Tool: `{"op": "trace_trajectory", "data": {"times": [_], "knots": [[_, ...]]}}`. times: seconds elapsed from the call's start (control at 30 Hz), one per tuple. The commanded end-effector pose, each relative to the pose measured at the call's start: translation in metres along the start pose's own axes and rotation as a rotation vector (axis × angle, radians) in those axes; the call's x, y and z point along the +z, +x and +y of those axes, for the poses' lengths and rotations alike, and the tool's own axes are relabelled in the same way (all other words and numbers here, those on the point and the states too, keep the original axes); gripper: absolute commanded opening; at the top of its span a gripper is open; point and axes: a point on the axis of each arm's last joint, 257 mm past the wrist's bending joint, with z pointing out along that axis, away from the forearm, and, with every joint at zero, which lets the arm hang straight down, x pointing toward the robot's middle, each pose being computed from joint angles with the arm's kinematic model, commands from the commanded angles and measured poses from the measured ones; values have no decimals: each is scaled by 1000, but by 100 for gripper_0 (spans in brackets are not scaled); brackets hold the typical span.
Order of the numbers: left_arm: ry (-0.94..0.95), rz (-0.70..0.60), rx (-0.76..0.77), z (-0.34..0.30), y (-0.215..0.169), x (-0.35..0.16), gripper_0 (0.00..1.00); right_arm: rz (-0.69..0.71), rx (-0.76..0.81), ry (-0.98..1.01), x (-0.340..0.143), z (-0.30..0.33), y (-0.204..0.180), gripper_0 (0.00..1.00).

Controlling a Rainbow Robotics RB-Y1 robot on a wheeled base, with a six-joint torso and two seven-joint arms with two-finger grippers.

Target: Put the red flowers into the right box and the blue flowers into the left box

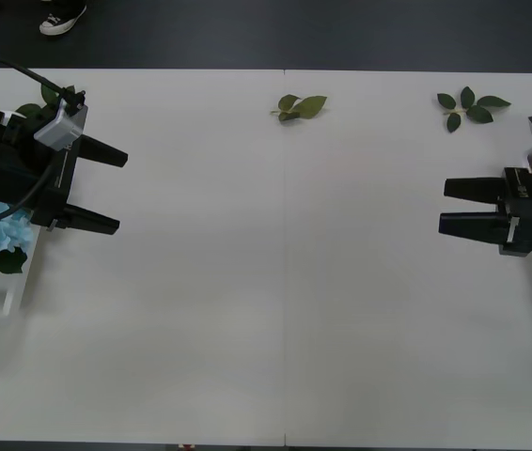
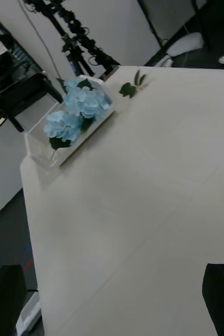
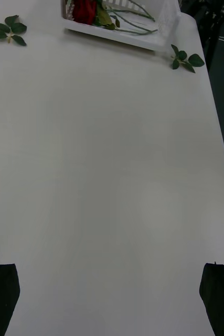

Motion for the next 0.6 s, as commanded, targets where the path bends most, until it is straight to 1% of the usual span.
{"op": "trace_trajectory", "data": {"times": [0.03, 0.13, 0.3, 0.47, 0.6], "knots": [[-23, 28, 42, 7, -6, -15, 100, 0, -33, -73, 22, 13, -15, 98], [-23, 28, 42, 7, -6, -15, 100, 10, -14, -138, 45, 25, -14, 98], [-23, 28, 42, 7, -6, -15, 100, 15, -35, -201, 75, 34, -24, 98], [-23, 28, 42, 7, -6, -15, 100, -12, -42, -248, 95, 43, -37, 98], [-23, 28, 42, 7, -6, -15, 100, -26, -54, -271, 101, 50, -44, 98]]}}
